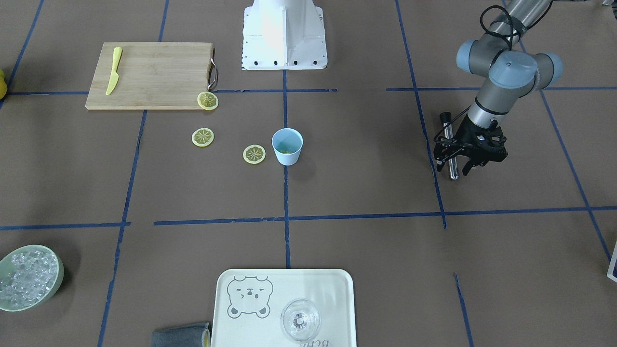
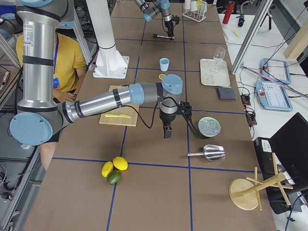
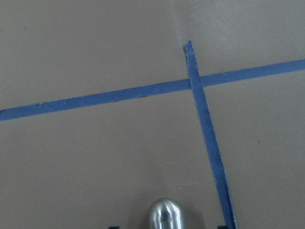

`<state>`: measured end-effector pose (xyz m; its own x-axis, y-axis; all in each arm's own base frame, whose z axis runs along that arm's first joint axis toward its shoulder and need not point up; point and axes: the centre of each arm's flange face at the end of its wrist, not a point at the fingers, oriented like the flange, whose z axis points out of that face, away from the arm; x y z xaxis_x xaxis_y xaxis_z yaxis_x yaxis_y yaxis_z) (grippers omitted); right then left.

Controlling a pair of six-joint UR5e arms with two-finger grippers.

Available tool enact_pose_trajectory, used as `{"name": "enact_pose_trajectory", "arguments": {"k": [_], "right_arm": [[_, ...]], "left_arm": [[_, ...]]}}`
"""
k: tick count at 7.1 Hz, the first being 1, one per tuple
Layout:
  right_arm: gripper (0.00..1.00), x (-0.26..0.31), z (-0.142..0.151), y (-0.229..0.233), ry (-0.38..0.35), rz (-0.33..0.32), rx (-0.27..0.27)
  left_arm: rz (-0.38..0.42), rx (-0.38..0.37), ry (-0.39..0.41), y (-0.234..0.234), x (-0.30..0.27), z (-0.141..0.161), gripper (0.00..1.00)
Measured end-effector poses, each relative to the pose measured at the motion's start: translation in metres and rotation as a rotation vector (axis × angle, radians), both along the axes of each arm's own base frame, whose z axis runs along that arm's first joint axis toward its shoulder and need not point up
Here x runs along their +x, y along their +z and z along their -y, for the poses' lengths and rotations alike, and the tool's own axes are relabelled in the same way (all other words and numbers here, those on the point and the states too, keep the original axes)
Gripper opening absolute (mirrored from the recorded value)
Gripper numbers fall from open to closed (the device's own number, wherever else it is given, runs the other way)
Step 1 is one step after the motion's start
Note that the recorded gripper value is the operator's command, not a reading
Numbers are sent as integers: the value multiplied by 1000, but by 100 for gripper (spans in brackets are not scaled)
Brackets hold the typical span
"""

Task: Squeeze lemon into cup
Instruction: 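Grasp the metal rod upright with the left gripper, then lift the metal rod and lower its tip into the blue cup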

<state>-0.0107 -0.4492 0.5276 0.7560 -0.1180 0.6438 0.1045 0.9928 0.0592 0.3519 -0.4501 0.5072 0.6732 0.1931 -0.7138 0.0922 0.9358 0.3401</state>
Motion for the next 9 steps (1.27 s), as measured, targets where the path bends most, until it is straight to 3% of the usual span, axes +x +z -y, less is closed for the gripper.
{"name": "enact_pose_trajectory", "arguments": {"k": [2, 3, 4, 7, 8, 9], "right_arm": [[100, 1, 0, 0, 2, 0, 0], [100, 1, 0, 0, 3, 0, 0], [100, 2, 0, 0, 3, 0, 0], [100, 2, 0, 0, 4, 1, -1], [100, 2, 0, 0, 4, 1, -1], [100, 2, 0, 0, 4, 1, 0]], "left_arm": [[1, -1, 4, 1, 2, -1, 28], [2, -1, 4, 1, 2, -1, 5], [1, 0, 6, 0, 2, -1, 0], [-18, 26, 10, -14, -1, -2, 0], [-36, 79, 8, -33, -3, -2, 0], [-45, 194, 2, -62, -4, 4, 0]]}}
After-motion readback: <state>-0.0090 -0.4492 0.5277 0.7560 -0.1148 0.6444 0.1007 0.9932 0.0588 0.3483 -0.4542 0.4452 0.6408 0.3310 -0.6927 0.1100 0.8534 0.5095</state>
